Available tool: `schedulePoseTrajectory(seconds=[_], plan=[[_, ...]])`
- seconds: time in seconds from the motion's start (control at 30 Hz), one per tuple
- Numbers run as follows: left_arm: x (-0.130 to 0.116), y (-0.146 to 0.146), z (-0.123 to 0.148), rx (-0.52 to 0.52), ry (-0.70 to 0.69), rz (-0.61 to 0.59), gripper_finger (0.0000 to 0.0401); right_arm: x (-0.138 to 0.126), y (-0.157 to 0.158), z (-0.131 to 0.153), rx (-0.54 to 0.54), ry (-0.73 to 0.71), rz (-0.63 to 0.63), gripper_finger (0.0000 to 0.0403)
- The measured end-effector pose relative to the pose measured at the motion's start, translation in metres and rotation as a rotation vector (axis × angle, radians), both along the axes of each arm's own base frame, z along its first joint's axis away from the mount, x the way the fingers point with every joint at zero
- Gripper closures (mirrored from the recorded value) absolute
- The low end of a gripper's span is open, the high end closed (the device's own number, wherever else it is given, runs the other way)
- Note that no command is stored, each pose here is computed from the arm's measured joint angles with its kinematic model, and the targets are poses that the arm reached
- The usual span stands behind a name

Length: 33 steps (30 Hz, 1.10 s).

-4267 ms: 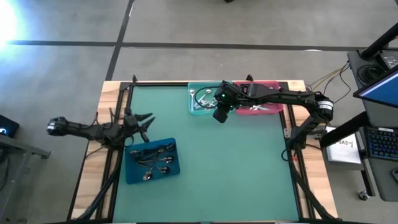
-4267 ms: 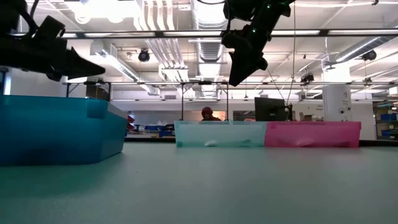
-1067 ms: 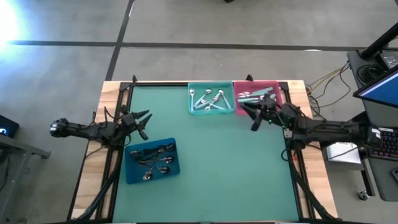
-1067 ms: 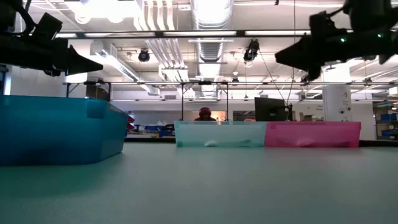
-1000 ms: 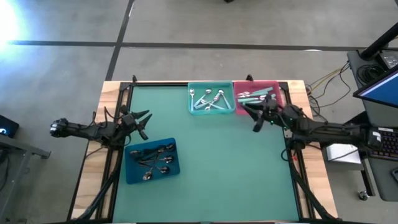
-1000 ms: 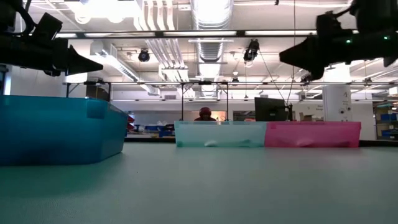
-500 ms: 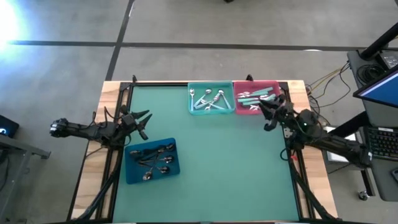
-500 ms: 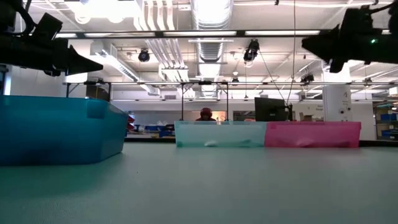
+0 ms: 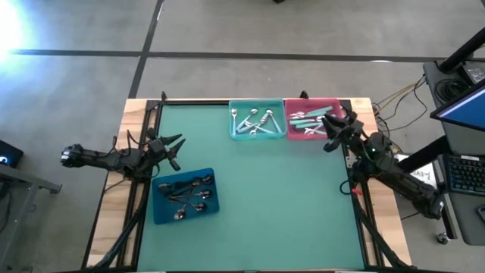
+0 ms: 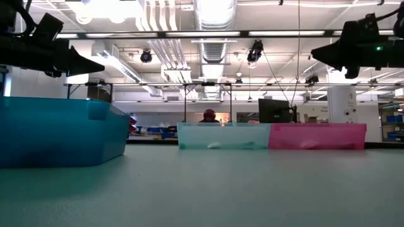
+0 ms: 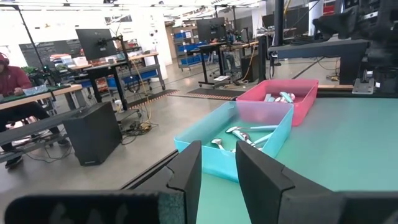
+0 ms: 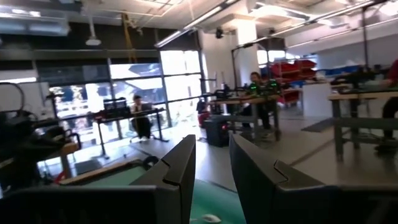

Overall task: Sort silverware by color (type)
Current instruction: Return to Home Position

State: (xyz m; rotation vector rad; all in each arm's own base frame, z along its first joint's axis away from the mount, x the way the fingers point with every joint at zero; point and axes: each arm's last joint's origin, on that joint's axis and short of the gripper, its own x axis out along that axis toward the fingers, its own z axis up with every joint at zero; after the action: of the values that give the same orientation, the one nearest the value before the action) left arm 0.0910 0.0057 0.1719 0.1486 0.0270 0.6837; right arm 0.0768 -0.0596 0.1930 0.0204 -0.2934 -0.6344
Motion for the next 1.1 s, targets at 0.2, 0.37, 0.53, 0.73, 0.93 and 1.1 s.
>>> schedulePoseTrajectory(seconds=[0.2,0.37,0.53,0.73,0.93,1.1], plan=[[0.0000,0.0000,0.0000,0.000,0.000,0.000,0.0317,-0.0060,-0.0015,-0.0010,0.003,-0.004,-0.051,0.0314],[0.0000,0.0000,0.0000,0.000,0.000,0.000,0.0317,-0.0075,-0.0037,-0.0020,0.029,-0.013,-0.073,0.0314],[0.0000,0.0000,0.0000,0.000,0.000,0.000,0.0317,-0.0078,-0.0052,-0.0049,0.059,0.002,-0.089,0.0314],[0.0000,0.0000,0.0000,0.000,0.000,0.000,0.0317,-0.0077,-0.0053,-0.0056,0.064,0.006,-0.089,0.0314],[0.0000,0.0000,0.0000,0.000,0.000,0.000,0.0317,-0.0070,-0.0060,-0.0064,0.071,0.015,-0.089,0.0314],[0.0000,0.0000,0.0000,0.000,0.000,0.000,0.0317,-0.0056,-0.0072,-0.0082,0.085,0.032,-0.090,0.0314]])
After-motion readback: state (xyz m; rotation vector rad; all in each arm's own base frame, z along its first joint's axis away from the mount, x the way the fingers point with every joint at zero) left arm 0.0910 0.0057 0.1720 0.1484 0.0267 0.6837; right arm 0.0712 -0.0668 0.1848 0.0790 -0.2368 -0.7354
